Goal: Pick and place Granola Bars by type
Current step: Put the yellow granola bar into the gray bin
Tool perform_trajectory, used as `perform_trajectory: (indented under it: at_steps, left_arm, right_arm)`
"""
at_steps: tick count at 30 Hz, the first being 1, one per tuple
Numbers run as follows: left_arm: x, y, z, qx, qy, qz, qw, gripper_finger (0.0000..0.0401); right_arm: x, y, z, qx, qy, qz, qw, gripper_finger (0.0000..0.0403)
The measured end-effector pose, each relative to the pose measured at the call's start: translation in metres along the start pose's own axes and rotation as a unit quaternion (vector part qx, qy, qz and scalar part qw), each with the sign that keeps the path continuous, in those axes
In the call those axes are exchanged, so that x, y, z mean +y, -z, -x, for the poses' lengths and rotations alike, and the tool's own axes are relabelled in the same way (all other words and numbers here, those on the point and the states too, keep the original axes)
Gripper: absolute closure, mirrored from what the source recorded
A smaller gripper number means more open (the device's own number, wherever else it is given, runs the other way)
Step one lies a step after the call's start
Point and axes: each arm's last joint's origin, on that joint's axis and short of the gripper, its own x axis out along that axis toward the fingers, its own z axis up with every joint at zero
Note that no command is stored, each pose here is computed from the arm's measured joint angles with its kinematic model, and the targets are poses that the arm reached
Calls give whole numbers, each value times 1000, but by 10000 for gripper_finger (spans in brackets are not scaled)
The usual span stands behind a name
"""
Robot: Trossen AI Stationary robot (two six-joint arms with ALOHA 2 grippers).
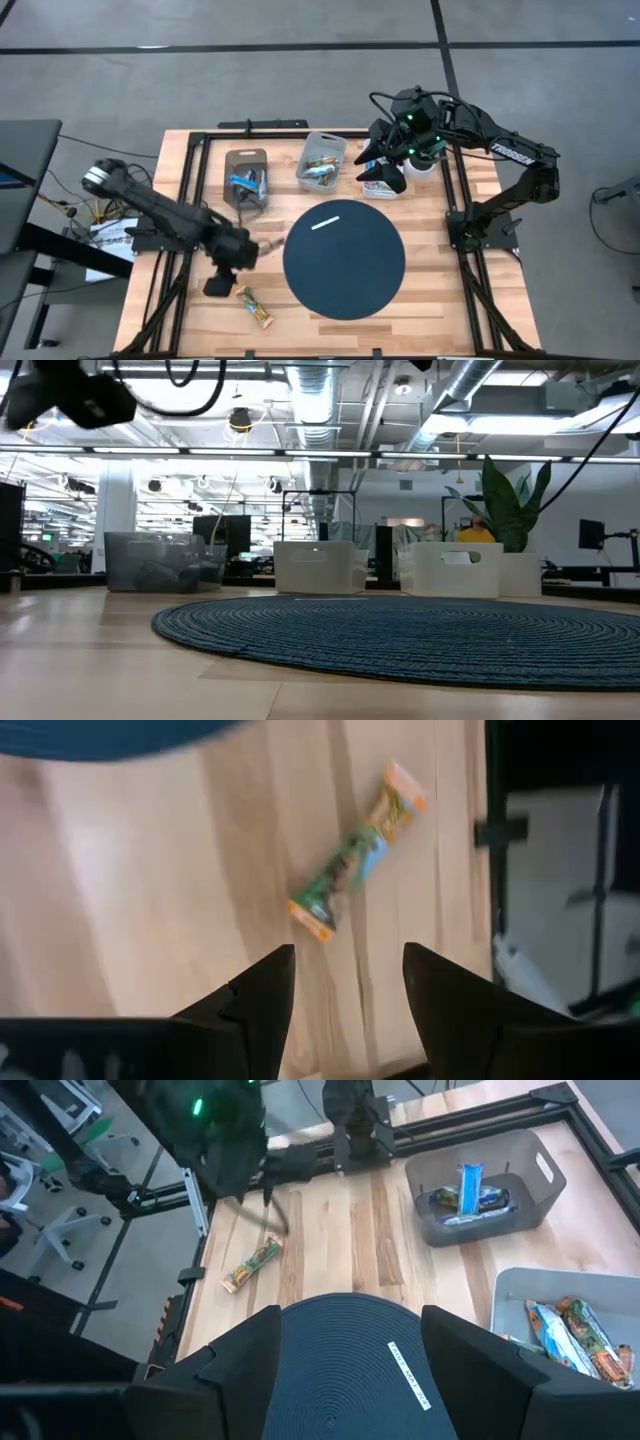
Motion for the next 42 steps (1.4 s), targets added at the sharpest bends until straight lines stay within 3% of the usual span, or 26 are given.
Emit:
perform_trajectory:
  at_steps: [8, 12, 16, 24, 29, 35, 42]
  left_arm:
    - [-18, -6, -64, 110, -31, -62, 991, 222]
    - [-22, -8, -91, 127, -70, -86, 986, 222]
    - [-26, -12, -111, 126, -71, -105, 984, 222]
    - [-31, -19, -122, 73, -102, -114, 986, 222]
    - [-36, -21, -125, 56, -93, -121, 987, 231]
    - [-44, -16, -140, 81, -67, -146, 984, 248]
    - [-44, -12, -151, 88, -85, -139, 983, 254]
  right_arm:
    - [0, 0, 0, 0, 0, -1, 1000, 171]
    - [0, 0, 0, 0, 0, 0, 1000, 171]
    - [0, 0, 0, 0, 0, -1, 1000, 171]
    - [0, 0, 0, 1, -2, -1, 1000, 171]
    - [0, 0, 0, 2, -4, -1, 1000, 171]
    - [0, 0, 0, 2, -5, -2, 1000, 171]
    - [0, 0, 0, 0, -5, -2, 1000, 171]
